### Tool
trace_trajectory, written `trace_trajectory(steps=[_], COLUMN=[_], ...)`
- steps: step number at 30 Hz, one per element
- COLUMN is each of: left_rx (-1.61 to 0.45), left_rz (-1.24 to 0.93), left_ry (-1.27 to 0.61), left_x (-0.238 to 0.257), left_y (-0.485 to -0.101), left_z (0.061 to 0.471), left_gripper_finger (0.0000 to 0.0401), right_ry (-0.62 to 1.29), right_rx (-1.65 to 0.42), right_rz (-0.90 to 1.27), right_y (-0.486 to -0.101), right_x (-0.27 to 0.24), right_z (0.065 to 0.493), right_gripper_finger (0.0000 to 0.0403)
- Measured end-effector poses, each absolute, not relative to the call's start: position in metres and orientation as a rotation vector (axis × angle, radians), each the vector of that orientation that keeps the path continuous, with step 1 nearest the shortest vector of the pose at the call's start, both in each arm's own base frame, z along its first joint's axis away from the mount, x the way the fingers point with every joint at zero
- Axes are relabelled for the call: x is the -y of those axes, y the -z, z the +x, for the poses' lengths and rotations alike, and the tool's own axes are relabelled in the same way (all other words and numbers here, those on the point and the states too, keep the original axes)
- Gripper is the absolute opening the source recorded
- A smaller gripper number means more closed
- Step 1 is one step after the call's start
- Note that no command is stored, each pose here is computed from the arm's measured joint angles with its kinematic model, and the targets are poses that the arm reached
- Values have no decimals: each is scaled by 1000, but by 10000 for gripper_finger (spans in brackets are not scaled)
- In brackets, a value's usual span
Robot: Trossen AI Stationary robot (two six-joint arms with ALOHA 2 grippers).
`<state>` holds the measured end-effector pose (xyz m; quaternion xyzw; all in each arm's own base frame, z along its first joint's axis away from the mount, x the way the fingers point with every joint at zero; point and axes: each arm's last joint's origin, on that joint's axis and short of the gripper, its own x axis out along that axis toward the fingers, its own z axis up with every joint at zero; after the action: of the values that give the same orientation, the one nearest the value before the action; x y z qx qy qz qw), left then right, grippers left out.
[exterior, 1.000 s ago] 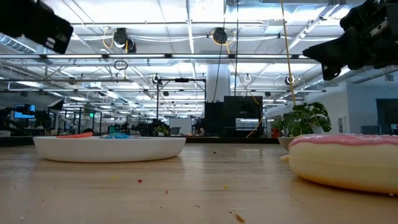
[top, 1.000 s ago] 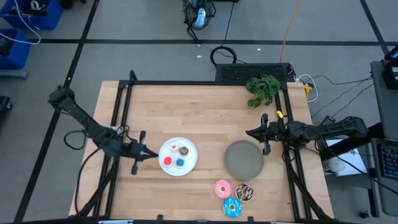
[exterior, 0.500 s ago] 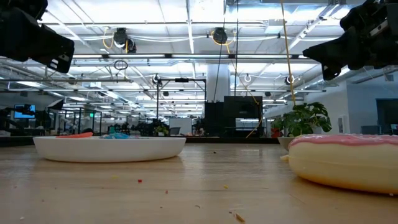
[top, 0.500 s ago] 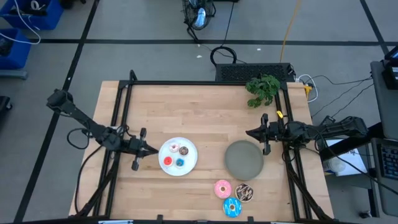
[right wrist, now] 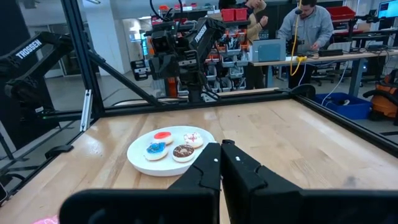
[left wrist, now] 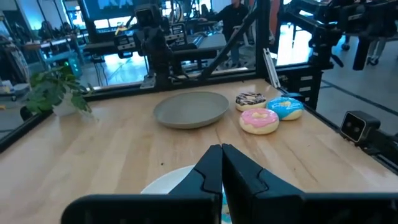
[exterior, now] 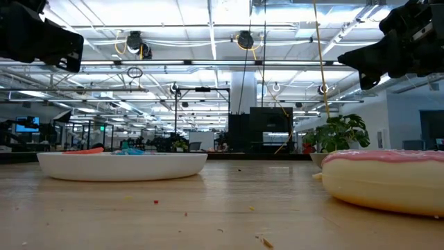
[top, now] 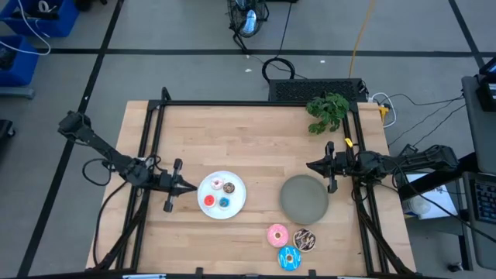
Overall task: Pick & Place donuts
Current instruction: Put the large pink donut on the gray plate
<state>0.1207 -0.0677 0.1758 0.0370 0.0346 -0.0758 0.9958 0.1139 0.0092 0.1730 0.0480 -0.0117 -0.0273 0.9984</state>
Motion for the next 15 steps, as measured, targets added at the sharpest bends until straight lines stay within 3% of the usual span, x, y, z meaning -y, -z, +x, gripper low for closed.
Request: trace_trajectory(steps=[15], left_rx=[23], left_rz=[136], left_ry=[138], left_x=[68], left_y=[-185], left_z=[121], left_gripper_finger=[17], right_ry=[55], right_rx=[24], right_rz=[96], right_y=[-173], right_x=[-9], right_z=[114], right_gripper_finger=[0])
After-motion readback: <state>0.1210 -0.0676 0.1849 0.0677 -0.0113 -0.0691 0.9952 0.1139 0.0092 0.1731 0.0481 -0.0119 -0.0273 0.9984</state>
